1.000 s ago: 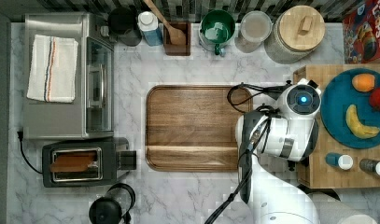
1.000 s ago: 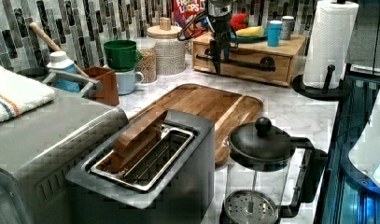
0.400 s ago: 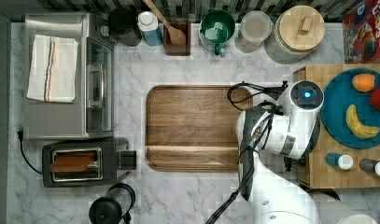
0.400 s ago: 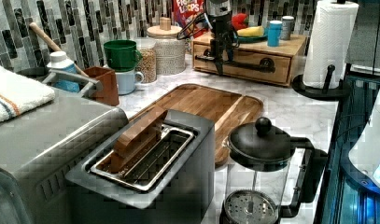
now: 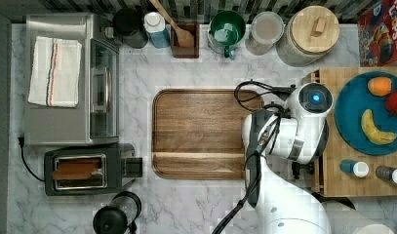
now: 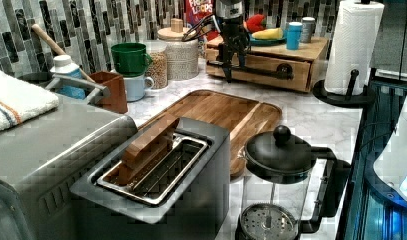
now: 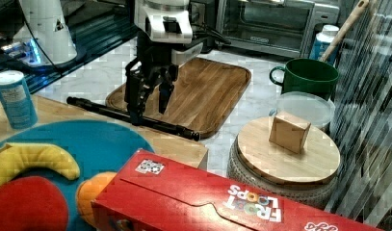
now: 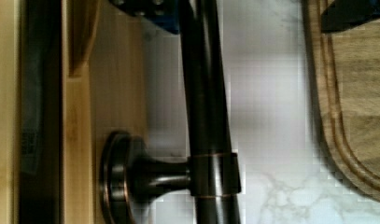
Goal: Open the drawer.
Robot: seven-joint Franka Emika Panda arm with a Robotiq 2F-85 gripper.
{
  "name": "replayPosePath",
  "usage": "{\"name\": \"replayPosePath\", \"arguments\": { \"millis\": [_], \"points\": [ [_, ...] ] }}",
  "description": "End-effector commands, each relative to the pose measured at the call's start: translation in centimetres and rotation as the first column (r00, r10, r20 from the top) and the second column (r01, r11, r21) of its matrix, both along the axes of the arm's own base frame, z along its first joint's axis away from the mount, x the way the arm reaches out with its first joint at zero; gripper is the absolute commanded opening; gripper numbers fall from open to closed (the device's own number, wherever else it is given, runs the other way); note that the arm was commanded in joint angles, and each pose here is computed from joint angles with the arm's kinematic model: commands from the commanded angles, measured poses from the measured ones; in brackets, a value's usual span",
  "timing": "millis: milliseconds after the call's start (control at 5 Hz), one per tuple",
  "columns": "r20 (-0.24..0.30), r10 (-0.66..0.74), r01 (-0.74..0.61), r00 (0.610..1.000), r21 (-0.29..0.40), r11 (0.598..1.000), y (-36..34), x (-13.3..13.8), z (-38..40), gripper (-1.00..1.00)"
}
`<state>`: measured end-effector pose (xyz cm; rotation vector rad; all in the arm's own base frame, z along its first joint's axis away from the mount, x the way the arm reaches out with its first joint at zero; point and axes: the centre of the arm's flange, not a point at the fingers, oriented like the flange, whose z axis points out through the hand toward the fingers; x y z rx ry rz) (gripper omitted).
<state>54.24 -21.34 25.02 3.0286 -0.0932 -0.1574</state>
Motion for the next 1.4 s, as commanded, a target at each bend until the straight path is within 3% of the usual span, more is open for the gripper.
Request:
{"name": "replayPosePath", "arguments": {
  "millis": [200, 400, 1200, 1400],
  "points": [
    [-0.017, -0.014, 0.016, 1.0, 0.16, 0.987, 21.1, 2.2, 0.3, 1.0],
    [-0.004, -0.041, 0.041, 0.999, 0.159, 0.986, 23.9, 1.8, 0.6, 1.0],
    [-0.046, -0.069, 0.076, 0.997, 0.161, 0.984, 27.8, 0.4, 2.3, 1.0],
    [0.053, -0.059, 0.055, 0.997, 0.078, 0.995, 29.4, -0.1, 3.9, 1.0]
  ]
}}
